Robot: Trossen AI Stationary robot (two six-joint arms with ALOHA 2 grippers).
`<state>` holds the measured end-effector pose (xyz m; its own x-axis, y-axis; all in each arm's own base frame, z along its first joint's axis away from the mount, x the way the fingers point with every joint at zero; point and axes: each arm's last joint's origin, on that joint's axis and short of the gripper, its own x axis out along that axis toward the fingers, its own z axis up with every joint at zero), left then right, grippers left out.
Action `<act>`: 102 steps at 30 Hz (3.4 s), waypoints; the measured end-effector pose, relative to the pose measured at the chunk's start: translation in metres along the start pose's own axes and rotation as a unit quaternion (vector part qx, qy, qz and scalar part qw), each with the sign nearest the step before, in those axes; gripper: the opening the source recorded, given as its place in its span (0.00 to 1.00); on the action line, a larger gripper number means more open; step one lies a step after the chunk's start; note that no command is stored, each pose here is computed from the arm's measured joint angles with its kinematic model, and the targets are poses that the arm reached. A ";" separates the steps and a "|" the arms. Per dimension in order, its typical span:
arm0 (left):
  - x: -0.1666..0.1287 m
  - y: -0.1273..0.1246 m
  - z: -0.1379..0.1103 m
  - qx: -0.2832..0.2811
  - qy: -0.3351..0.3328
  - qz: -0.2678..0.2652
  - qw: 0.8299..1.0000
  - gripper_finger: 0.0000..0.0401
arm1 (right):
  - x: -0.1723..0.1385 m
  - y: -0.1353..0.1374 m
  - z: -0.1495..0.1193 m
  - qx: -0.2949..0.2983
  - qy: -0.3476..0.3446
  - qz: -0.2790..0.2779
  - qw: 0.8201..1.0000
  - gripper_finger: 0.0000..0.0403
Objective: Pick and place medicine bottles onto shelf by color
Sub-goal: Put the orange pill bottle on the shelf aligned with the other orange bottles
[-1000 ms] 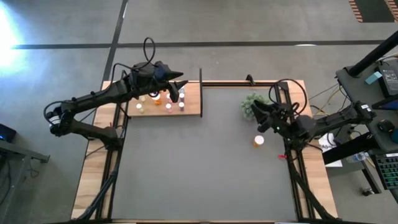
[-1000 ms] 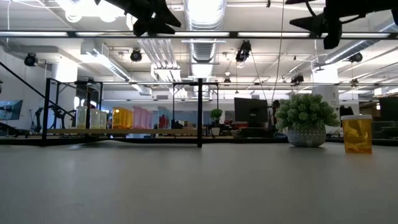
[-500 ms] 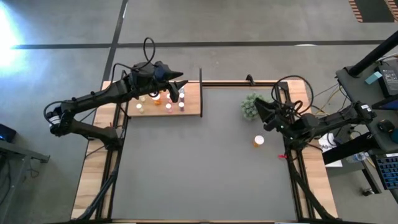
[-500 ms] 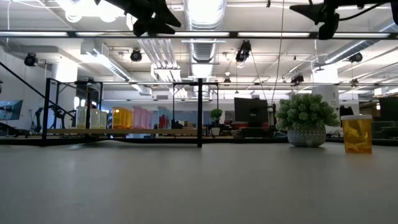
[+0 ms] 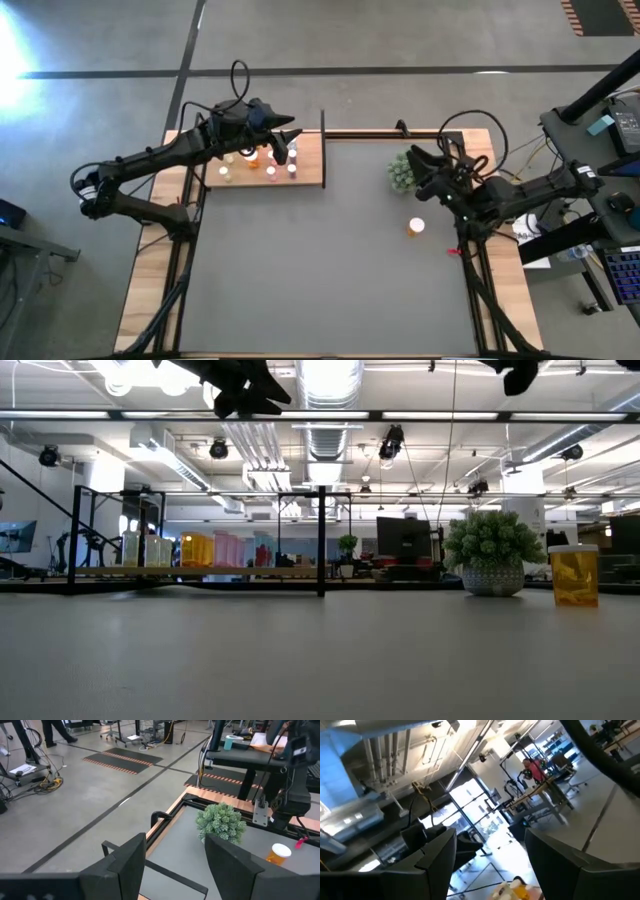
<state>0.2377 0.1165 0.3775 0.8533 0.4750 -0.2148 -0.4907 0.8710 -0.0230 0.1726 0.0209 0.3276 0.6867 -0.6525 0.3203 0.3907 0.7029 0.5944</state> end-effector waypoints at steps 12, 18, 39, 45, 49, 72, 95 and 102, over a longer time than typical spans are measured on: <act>0.000 0.000 0.000 0.026 0.001 0.000 1.000 0.47 | 0.015 0.021 0.011 -0.041 0.216 -0.186 0.958 0.56; 0.000 0.000 0.000 0.025 0.001 -0.001 1.000 0.47 | 0.011 0.020 0.006 -0.029 0.339 -0.327 0.882 0.56; 0.000 0.000 -0.002 0.025 0.010 0.000 1.000 0.47 | 0.008 -0.009 -0.040 -0.038 0.579 -0.519 0.628 0.56; -0.001 0.000 -0.008 0.026 0.043 0.000 0.999 0.47 | 0.009 -0.033 -0.067 -0.018 0.622 -0.485 0.614 0.56; -0.001 0.000 -0.010 0.027 0.053 0.000 0.998 0.47 | 0.006 -0.046 -0.076 -0.027 0.637 -0.478 0.604 0.56; -0.001 0.000 -0.010 0.027 0.053 0.000 0.998 0.47 | 0.004 -0.055 -0.080 -0.064 0.659 -0.454 0.596 0.56; -0.001 0.001 -0.010 0.025 0.053 0.001 0.998 0.47 | -0.001 -0.060 -0.087 -0.060 0.686 -0.433 0.581 0.85; -0.001 0.001 -0.010 0.025 0.053 0.001 0.998 0.47 | -0.002 -0.063 -0.090 -0.066 0.673 -0.440 0.591 0.85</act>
<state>0.2349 0.1153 0.3677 0.8280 0.4628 -0.3165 -0.4803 0.8767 0.0254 0.2021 0.0030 0.2233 0.0128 -0.0274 -0.9995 0.9429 0.3329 0.0029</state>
